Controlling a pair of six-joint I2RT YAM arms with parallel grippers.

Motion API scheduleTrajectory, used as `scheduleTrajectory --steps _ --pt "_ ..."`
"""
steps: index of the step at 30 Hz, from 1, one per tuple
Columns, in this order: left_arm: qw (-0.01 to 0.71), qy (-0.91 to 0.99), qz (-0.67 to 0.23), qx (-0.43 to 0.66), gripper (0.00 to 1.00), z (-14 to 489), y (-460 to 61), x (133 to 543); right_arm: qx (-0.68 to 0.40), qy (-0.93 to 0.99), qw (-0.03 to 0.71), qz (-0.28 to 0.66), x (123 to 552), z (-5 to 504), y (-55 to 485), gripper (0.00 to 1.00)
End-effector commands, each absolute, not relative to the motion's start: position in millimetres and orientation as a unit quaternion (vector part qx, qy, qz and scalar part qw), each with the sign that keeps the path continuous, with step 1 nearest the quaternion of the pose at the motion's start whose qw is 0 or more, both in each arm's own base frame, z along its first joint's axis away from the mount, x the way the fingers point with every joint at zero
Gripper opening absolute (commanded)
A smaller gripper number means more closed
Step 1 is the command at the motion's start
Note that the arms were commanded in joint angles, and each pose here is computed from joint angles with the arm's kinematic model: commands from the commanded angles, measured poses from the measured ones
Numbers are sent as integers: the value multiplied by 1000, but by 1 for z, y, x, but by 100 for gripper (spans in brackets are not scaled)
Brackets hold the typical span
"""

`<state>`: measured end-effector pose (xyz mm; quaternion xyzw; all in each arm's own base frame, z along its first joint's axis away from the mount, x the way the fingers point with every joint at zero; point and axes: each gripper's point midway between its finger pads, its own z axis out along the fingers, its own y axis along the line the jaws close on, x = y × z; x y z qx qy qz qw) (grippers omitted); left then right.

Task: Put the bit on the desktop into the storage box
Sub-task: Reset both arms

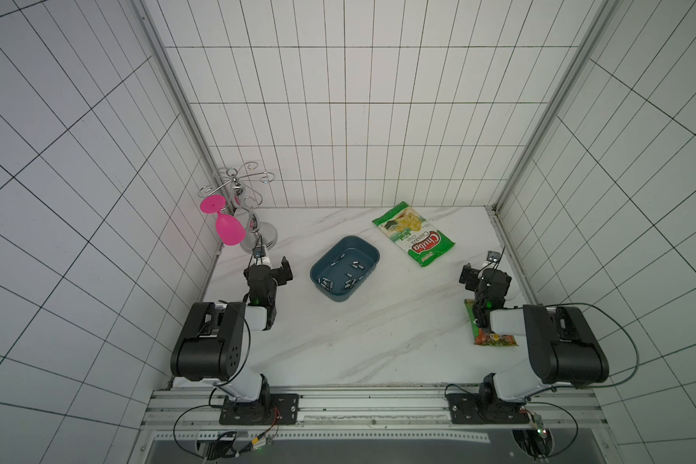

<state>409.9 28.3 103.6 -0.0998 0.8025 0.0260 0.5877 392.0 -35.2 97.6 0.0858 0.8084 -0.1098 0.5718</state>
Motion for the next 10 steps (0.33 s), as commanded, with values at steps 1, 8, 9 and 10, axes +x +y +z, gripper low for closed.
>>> scheduleTrajectory --steps 1,8,9,10 --pt "596 797 24 -95 98 114 28 414 92 808 572 -104 394 99 -37 99" --pt "595 797 24 -96 98 114 28 414 97 811 568 -97 394 98 -40 99" --pt "596 797 24 -96 98 114 29 413 97 811 568 -97 394 98 -40 99" --pt "596 797 23 -96 98 114 28 414 97 811 569 -97 395 98 -40 99"
